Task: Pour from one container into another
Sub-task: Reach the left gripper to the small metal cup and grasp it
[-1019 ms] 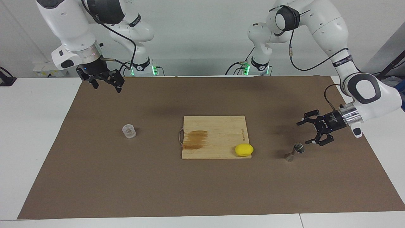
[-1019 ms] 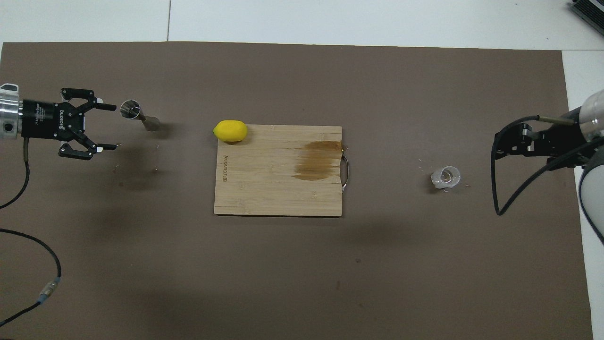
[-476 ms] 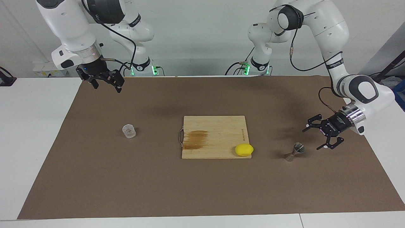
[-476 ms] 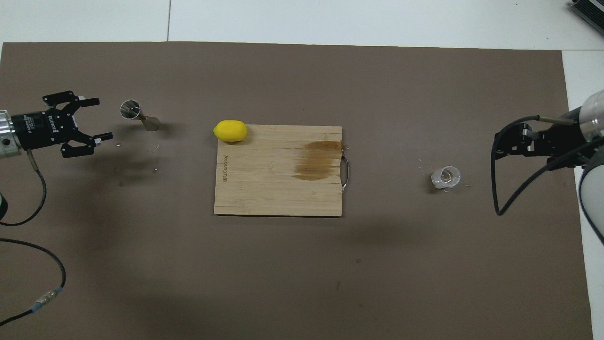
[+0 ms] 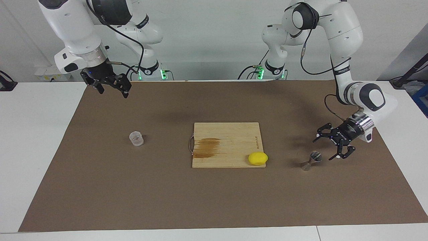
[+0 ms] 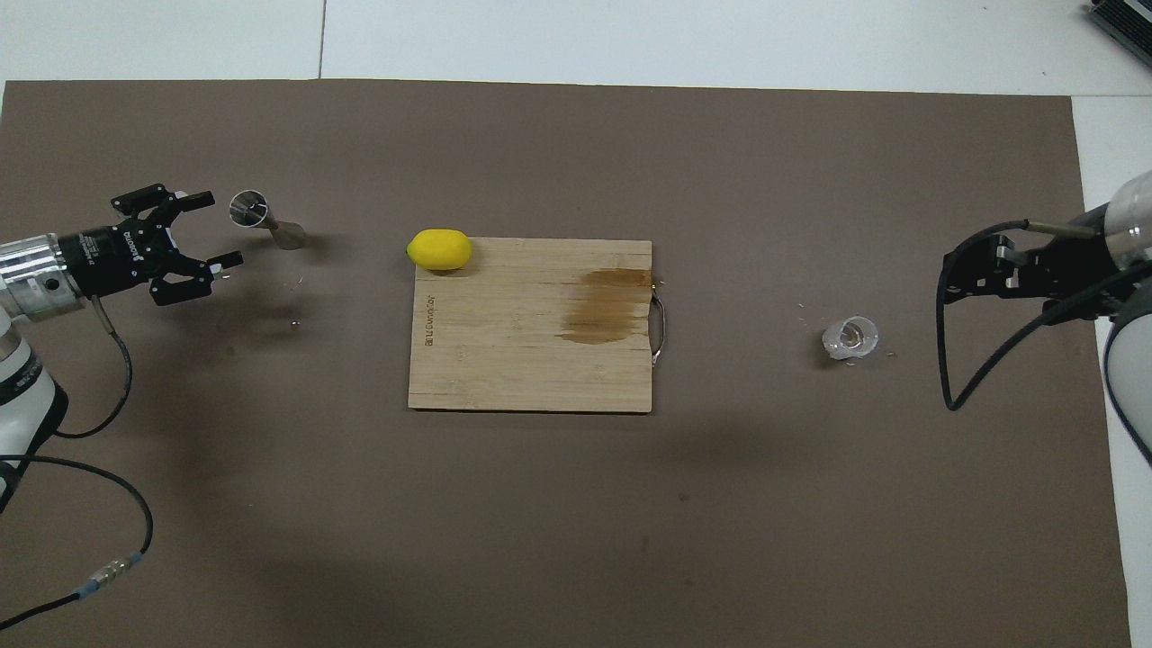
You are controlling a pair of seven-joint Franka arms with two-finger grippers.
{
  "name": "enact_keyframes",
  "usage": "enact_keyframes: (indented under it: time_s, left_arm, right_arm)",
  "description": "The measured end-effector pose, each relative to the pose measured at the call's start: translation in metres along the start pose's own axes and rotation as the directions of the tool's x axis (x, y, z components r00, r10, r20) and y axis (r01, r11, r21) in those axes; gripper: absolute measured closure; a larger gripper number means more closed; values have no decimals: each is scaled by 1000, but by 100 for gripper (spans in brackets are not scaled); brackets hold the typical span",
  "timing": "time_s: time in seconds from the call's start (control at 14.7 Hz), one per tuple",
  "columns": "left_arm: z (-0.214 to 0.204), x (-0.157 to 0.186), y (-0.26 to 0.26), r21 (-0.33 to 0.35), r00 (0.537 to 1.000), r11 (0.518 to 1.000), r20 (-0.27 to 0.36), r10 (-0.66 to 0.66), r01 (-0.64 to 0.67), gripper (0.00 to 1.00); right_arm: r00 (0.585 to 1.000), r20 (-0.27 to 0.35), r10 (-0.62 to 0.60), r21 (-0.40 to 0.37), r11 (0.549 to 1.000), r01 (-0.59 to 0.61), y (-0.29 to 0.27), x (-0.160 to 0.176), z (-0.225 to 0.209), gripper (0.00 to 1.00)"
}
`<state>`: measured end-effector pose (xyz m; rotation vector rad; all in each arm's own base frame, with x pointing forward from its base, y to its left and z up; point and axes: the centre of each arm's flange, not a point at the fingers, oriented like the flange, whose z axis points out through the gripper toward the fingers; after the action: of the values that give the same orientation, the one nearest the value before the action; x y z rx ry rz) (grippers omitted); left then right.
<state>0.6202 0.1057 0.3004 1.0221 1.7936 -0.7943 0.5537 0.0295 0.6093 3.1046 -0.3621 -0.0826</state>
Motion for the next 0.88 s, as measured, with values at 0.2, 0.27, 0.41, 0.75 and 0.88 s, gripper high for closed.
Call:
enact_keyframes:
  time_s: [0.2, 0.27, 0.41, 0.75, 0.88]
  left_arm:
    - [4, 0, -1, 2, 1000, 1000, 8, 22, -22, 0]
    - [6, -2, -1, 3, 999, 999, 16, 34, -34, 0]
    - [13, -4, -2, 4, 998, 999, 30, 52, -52, 0]
    - [17, -7, -3, 0, 997, 998, 44, 63, -63, 0]
    - [20, -8, -4, -1, 997, 998, 45, 67, -67, 0]
  right_arm:
    - [1000, 0, 0, 0, 1000, 0, 0, 0, 0, 1]
    - [1000, 0, 0, 0, 1000, 0, 0, 0, 0, 1]
    - [1000, 0, 0, 0, 1000, 0, 0, 0, 0, 1]
    - [1000, 0, 0, 0, 1000, 0, 0, 0, 0, 1]
    - [1000, 0, 0, 0, 1000, 0, 0, 0, 0, 1]
